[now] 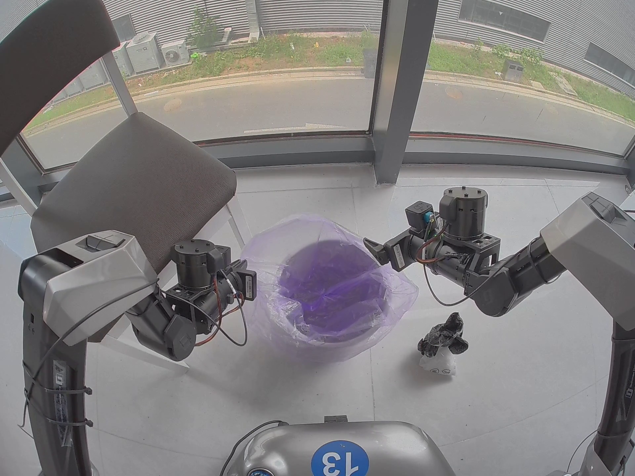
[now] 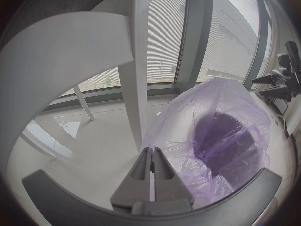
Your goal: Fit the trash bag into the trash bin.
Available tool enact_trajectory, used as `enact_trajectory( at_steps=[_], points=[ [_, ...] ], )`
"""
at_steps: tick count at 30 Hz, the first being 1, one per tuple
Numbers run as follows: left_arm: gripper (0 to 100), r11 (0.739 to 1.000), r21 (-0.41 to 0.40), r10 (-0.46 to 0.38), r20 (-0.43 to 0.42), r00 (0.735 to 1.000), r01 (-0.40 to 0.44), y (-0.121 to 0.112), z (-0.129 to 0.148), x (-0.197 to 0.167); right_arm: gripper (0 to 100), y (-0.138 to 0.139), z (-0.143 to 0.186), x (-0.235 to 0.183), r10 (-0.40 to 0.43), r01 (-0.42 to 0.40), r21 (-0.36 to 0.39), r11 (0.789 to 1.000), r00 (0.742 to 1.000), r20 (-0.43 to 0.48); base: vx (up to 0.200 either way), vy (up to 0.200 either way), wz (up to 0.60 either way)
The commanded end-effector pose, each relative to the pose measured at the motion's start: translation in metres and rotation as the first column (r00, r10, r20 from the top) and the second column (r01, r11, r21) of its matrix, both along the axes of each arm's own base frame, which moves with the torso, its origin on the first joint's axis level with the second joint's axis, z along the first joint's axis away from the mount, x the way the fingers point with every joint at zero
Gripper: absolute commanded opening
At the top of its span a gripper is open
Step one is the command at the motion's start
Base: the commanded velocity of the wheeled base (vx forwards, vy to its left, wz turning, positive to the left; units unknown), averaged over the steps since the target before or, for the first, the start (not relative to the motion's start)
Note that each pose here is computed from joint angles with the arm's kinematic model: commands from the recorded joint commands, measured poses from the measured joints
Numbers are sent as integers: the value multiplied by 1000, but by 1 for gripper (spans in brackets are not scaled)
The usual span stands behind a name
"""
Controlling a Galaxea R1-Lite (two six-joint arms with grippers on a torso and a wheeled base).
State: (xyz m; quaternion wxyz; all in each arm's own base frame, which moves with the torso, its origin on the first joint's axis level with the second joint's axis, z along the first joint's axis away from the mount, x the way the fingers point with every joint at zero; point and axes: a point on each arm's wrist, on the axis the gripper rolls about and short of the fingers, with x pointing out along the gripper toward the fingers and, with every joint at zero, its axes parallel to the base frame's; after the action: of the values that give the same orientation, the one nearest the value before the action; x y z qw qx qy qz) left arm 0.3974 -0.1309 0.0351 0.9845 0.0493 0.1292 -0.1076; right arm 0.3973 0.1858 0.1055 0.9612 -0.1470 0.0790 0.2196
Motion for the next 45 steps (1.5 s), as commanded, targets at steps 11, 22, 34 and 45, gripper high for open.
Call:
enact_trajectory(
  at_steps=[11,22,34,45],
  points=[
    [0,999,14,-42,-41,998,43,-18,-25,-1,100,-1,-2,-1,-1,1,-4,1000,1000,-8,0,0,0],
    [0,999,14,-41,-36,999,42,-18,-22,-2,100,-2,-11,-4,4,-5,-27,1000,999,-35,0,0,0],
    [100,998,19,-55,-42,998,56,-10,-13,-12,100,-1,-31,-7,16,-25,-68,997,990,-140,0,0,0],
    [100,998,10,-57,-14,998,57,-10,-7,-12,100,-11,-45,11,-28,17,-72,997,988,-150,0,0,0]
  ],
)
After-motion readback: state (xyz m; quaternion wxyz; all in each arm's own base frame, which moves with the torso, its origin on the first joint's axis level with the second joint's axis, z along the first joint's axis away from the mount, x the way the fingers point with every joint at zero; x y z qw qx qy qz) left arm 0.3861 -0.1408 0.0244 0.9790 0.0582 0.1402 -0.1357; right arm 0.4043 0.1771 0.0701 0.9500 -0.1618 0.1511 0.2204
